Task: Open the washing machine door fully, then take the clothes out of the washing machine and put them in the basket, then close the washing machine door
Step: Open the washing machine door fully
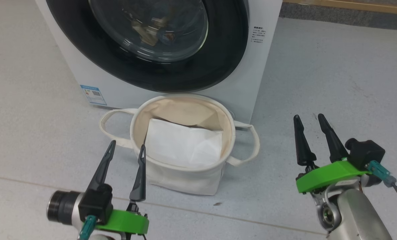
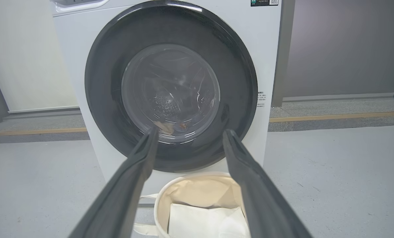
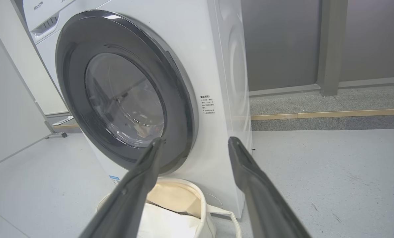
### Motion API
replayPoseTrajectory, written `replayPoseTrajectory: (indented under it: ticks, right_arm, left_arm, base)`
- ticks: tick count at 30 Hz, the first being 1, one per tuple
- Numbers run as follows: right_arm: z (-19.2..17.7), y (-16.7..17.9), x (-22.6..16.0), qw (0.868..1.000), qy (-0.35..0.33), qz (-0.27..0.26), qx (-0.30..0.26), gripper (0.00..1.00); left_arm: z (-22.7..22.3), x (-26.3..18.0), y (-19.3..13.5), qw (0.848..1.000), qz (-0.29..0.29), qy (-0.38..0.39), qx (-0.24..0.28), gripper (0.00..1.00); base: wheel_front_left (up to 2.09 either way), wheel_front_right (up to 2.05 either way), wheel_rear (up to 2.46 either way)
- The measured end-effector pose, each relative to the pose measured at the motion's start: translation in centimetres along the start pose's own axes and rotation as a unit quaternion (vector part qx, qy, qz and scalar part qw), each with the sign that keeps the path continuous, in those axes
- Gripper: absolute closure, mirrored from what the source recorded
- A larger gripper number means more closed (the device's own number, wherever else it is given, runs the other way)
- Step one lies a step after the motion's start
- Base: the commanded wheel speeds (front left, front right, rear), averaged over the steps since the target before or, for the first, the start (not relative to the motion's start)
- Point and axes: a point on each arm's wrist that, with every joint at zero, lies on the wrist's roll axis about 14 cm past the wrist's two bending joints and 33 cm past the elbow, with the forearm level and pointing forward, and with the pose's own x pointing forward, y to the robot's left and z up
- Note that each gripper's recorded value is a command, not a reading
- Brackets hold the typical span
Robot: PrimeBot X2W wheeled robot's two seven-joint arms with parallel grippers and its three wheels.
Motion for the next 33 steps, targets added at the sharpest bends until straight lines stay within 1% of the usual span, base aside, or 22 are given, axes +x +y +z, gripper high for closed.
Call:
replayPoseTrajectory:
  ticks: [9, 10, 11, 12, 25, 27, 30, 33]
  right_arm:
    - [-0.5, 0.0, 0.3, 1.000, 0.004, 0.001, 0.002, 0.00]
    - [-0.5, 0.0, 0.3, 1.000, 0.002, 0.001, 0.002, 0.01]
    - [-0.4, 0.1, 0.3, 1.000, 0.001, 0.002, 0.002, 0.85]
    - [-0.4, 0.2, 0.3, 1.000, 0.001, 0.004, 0.002, 1.00]
    - [-0.5, 0.7, 0.5, 1.000, 0.001, 0.011, 0.010, 1.00]
    - [-0.6, 0.4, 0.6, 1.000, 0.000, 0.005, 0.030, 1.00]
    - [-0.7, -0.5, 1.1, 0.996, -0.001, -0.016, 0.091, 1.00]
    - [-0.4, -2.0, 2.3, 0.984, -0.009, -0.045, 0.171, 1.00]
  left_arm:
    - [-0.8, 0.1, -0.2, 1.000, -0.002, 0.011, -0.003, 0.00]
    - [-0.9, 0.1, -0.2, 1.000, -0.002, 0.012, -0.003, 0.00]
    - [-0.9, 0.1, -0.2, 1.000, -0.001, 0.012, -0.004, 0.00]
    - [-0.9, 0.1, -0.2, 1.000, -0.001, 0.012, -0.004, 0.00]
    - [-1.2, 0.1, -0.4, 1.000, -0.004, 0.016, -0.005, 0.00]
    - [-1.4, 0.1, -0.5, 1.000, -0.005, 0.019, -0.006, 0.00]
    - [-2.0, 0.2, -0.5, 1.000, -0.007, 0.026, -0.002, 0.00]
    - [-2.6, 0.5, -0.7, 0.999, -0.008, 0.033, -0.001, 0.00]
  base:
    - [0.00, 0.00, 0.00]
    - [0.00, 0.00, 0.00]
    - [0.00, 0.00, 0.00]
    - [0.00, 0.00, 0.00]
    - [0.00, 0.00, 0.00]
    - [0.00, 0.00, 0.00]
    - [0.00, 0.00, 0.00]
    - [0.00, 0.00, 0.00]
